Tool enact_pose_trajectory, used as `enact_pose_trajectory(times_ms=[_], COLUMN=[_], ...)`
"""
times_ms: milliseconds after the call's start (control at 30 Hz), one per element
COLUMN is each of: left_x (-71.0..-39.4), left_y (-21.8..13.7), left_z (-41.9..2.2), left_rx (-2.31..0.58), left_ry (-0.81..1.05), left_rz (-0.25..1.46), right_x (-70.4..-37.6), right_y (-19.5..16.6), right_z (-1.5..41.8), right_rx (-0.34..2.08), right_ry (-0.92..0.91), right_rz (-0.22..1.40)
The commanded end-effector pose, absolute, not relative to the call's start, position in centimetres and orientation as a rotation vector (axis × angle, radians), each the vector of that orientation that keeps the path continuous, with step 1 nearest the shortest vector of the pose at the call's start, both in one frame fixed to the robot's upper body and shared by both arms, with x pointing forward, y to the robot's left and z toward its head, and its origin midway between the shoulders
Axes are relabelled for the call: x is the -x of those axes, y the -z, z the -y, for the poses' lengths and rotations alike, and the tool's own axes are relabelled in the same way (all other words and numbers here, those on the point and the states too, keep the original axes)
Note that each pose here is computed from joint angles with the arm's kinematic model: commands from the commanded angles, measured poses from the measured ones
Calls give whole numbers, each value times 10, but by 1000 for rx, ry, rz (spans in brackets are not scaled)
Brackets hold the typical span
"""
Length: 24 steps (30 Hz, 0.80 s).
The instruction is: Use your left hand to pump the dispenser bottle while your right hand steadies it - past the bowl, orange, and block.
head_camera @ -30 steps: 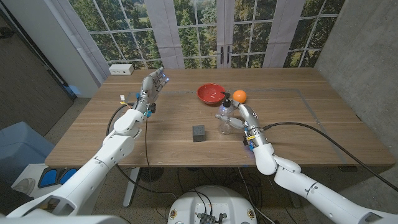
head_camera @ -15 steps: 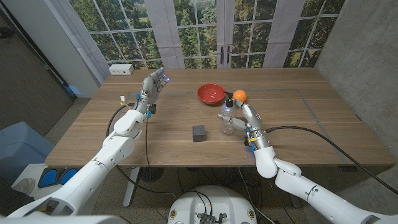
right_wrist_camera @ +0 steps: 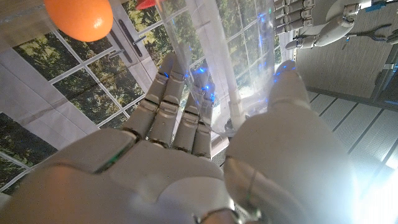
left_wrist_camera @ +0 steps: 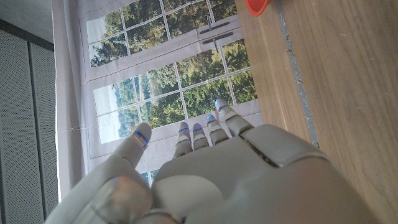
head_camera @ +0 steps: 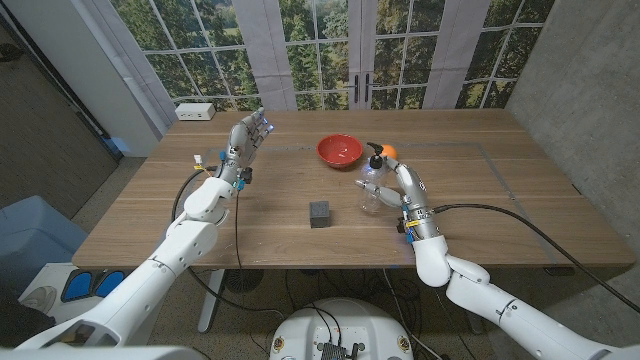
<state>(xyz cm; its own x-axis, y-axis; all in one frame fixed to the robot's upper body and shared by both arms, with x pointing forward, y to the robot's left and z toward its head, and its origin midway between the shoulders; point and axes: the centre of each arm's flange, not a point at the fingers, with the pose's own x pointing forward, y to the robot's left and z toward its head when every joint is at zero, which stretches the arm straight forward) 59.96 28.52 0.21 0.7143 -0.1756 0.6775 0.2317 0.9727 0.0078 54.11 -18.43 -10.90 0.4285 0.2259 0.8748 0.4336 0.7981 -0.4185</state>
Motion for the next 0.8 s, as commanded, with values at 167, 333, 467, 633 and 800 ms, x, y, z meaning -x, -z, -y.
enact_pose_trajectory(times_ms=[167,333,467,633,800], left_x=[-595,-595,-596,-599,-599], left_y=[0,-2,0,4,6], left_z=[-280,-279,-278,-275,-274], left_rx=[92,94,97,116,113], left_ry=[216,212,199,194,193], left_rz=[756,756,755,755,745], right_x=[-539,-539,-541,-547,-545], right_y=[90,88,86,85,82], right_z=[206,206,210,212,215], right_rx=[636,662,647,650,670], right_ry=[141,136,130,139,130], right_rz=[1136,1147,1126,1135,1134])
